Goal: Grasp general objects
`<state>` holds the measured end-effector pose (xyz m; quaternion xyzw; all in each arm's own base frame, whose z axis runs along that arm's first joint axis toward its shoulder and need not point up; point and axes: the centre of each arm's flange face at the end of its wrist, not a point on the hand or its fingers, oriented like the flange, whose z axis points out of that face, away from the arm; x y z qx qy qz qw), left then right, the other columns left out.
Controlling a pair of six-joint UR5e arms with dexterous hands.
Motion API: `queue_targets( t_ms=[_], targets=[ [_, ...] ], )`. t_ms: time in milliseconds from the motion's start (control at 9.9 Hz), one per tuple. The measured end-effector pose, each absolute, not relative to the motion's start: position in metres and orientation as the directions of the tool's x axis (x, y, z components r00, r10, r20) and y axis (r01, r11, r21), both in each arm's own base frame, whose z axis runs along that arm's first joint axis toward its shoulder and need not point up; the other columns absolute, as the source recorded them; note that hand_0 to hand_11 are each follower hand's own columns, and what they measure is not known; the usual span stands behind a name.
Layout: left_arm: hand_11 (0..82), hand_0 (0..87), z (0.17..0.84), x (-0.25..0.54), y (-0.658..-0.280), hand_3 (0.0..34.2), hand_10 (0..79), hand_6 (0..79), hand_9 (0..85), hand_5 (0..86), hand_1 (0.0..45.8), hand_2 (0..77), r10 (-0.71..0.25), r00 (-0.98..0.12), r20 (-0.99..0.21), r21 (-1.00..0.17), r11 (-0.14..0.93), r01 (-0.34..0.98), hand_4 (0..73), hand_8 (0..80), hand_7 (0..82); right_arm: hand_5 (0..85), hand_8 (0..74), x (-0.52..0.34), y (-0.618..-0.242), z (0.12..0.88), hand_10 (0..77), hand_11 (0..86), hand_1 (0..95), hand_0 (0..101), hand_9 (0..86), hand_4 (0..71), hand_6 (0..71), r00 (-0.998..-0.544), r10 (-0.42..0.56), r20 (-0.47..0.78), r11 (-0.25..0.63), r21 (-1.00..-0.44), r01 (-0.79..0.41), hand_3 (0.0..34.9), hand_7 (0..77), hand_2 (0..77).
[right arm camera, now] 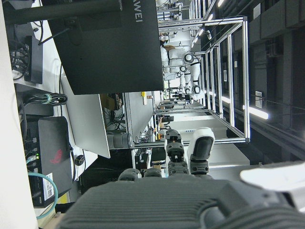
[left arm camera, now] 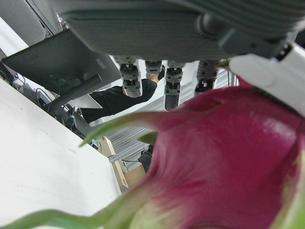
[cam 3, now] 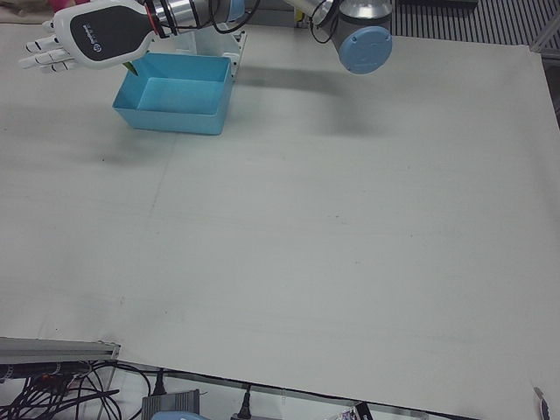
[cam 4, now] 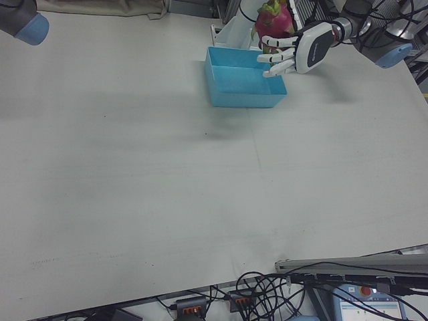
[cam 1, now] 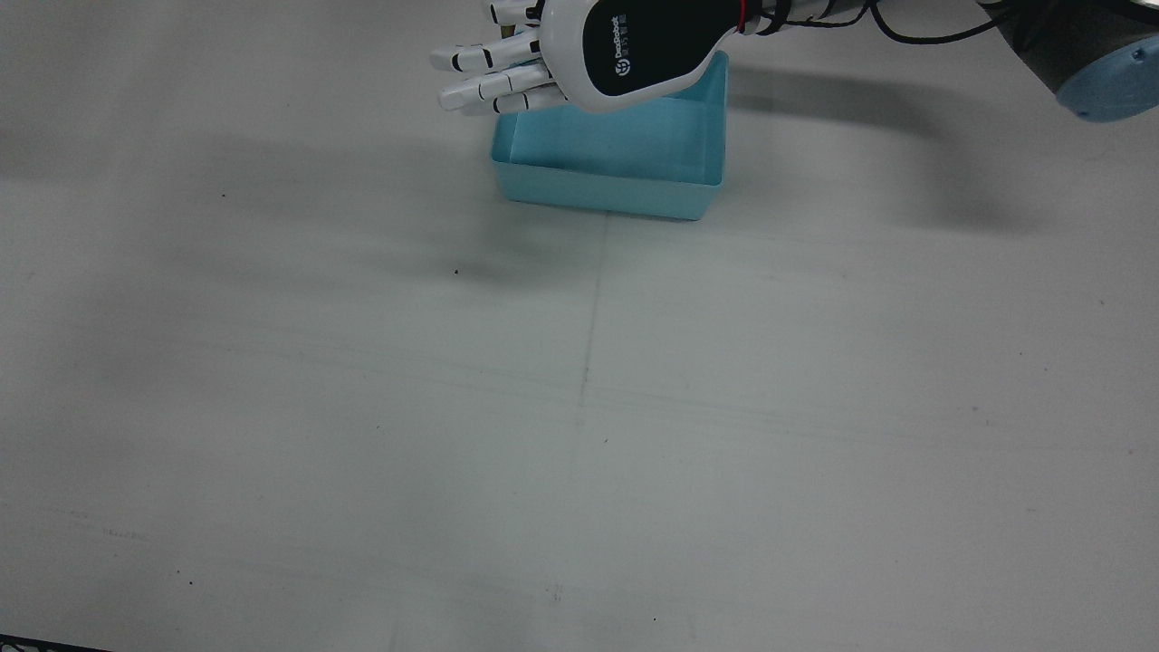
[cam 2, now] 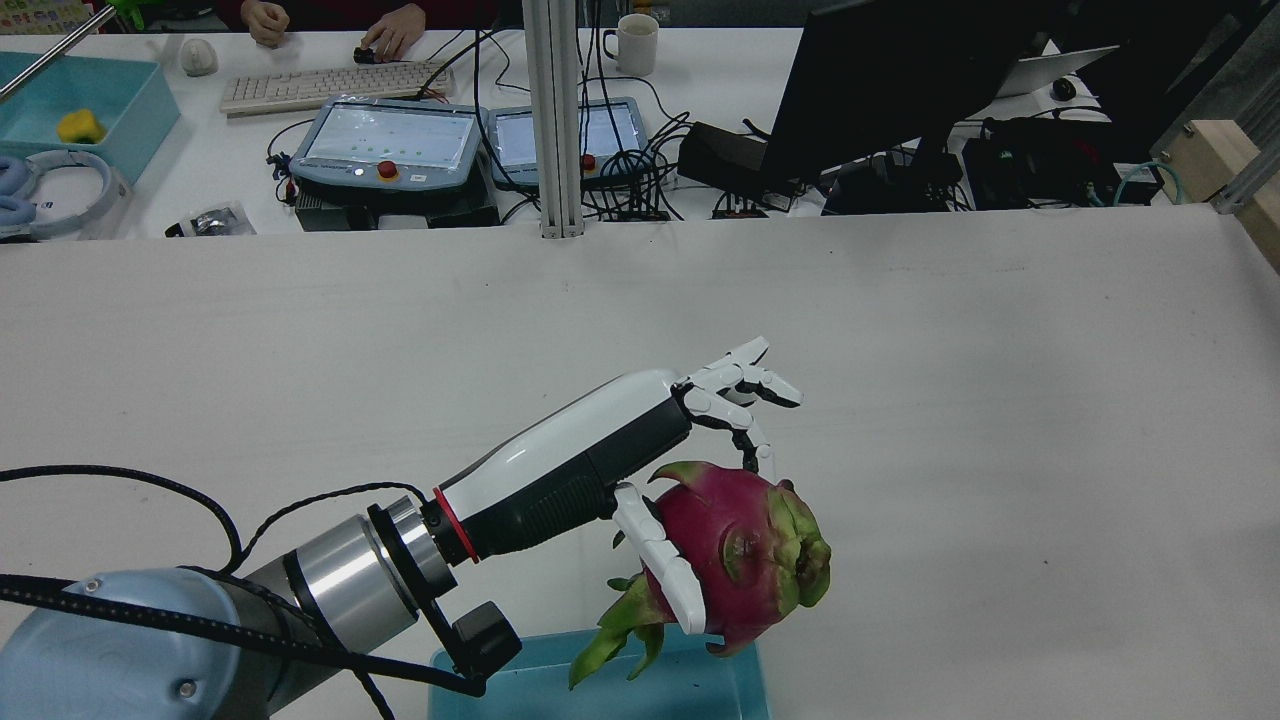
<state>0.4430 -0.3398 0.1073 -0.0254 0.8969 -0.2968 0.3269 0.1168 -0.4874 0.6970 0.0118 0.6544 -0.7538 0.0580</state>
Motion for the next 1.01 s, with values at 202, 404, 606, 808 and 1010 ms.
queue_targets(
  t_ms=[202,404,606,808,1010],
  targets=[
    [11.4,46.1,0.112,0.465,-0.331,0.0,14.7,9.8,4.4,37.6,0.0,0.0,-0.260,-0.772,-0.580,-0.540,0.833,0.125,43.6,3.8,27.8,73.6,0.0,0.117,-0.487,0.697,0.0,1.1,5.4,0,1.1,0.0,0.0,-0.993,-0.072,-0.094,-0.137,-0.985,0.103,0.0,0.0,1.6],
    [10.9,44.6,0.132,0.481,-0.329,0.0,14.7,9.8,4.4,32.2,0.0,0.0,-0.270,-0.762,-0.589,-0.533,0.838,0.115,45.3,3.8,27.8,73.6,0.0,0.117,-0.487,0.697,0.0,1.1,5.4,0,1.1,0.0,0.0,-0.993,-0.072,-0.094,-0.137,-0.985,0.103,0.0,0.0,1.6],
    [10.4,41.8,0.153,0.483,-0.332,0.4,14.7,8.2,4.4,27.3,0.0,1.1,-0.269,-0.759,-0.593,-0.532,0.838,0.119,40.9,4.9,27.8,73.6,0.0,0.117,-0.487,0.697,0.0,1.1,5.4,0,1.1,0.0,0.0,-0.993,-0.072,-0.094,-0.137,-0.985,0.103,0.0,0.0,1.6],
    [10.4,39.7,0.160,0.484,-0.333,0.5,14.7,8.2,4.4,26.2,0.0,1.1,-0.269,-0.757,-0.596,-0.532,0.838,0.120,39.8,5.4,27.8,73.6,0.0,0.117,-0.487,0.697,0.0,1.1,5.4,0,1.1,0.0,0.0,-0.993,-0.072,-0.094,-0.137,-0.985,0.103,0.0,0.0,1.6],
    [6.0,39.5,0.161,0.484,-0.332,0.0,14.7,8.2,4.4,24.5,0.0,1.1,-0.269,-0.757,-0.595,-0.531,0.839,0.119,38.7,6.5,27.8,73.6,0.0,0.117,-0.487,0.697,0.0,1.1,5.4,0,1.1,0.0,0.0,-0.993,-0.072,-0.094,-0.137,-0.985,0.103,0.0,0.0,1.6]
  ],
)
